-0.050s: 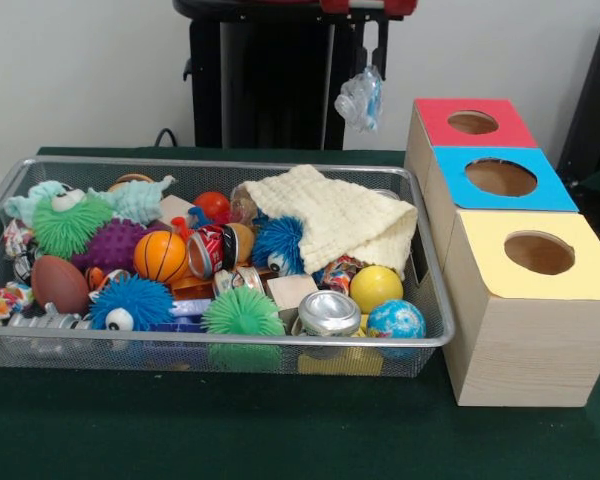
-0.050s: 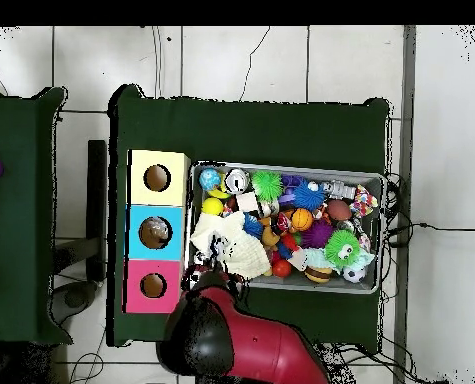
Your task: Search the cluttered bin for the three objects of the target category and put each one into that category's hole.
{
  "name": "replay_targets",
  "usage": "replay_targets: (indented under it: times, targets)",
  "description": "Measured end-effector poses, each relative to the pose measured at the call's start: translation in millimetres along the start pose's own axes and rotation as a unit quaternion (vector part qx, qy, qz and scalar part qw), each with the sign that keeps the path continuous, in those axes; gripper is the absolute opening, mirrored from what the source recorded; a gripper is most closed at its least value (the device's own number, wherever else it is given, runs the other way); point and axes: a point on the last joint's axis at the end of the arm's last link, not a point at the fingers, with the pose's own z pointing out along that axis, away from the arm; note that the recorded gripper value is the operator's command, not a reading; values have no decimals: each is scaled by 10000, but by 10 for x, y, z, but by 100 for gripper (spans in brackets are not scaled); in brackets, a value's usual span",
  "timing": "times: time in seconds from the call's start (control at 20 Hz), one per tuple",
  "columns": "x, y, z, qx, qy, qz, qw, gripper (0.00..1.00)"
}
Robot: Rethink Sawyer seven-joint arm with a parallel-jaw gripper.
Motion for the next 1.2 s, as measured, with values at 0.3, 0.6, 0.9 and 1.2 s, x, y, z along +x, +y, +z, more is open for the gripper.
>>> replay_targets:
  times: [0.3, 0.6, 0.9, 1.2]
  targets:
    - [120, 246, -51, 16, 8, 24, 10000, 0]
    - [246, 487, -104, 19, 7, 81, 10000, 0]
    - [326, 585, -87, 44, 67, 321, 9995, 0]
    - [370, 570, 32, 100, 230, 609, 9978, 0]
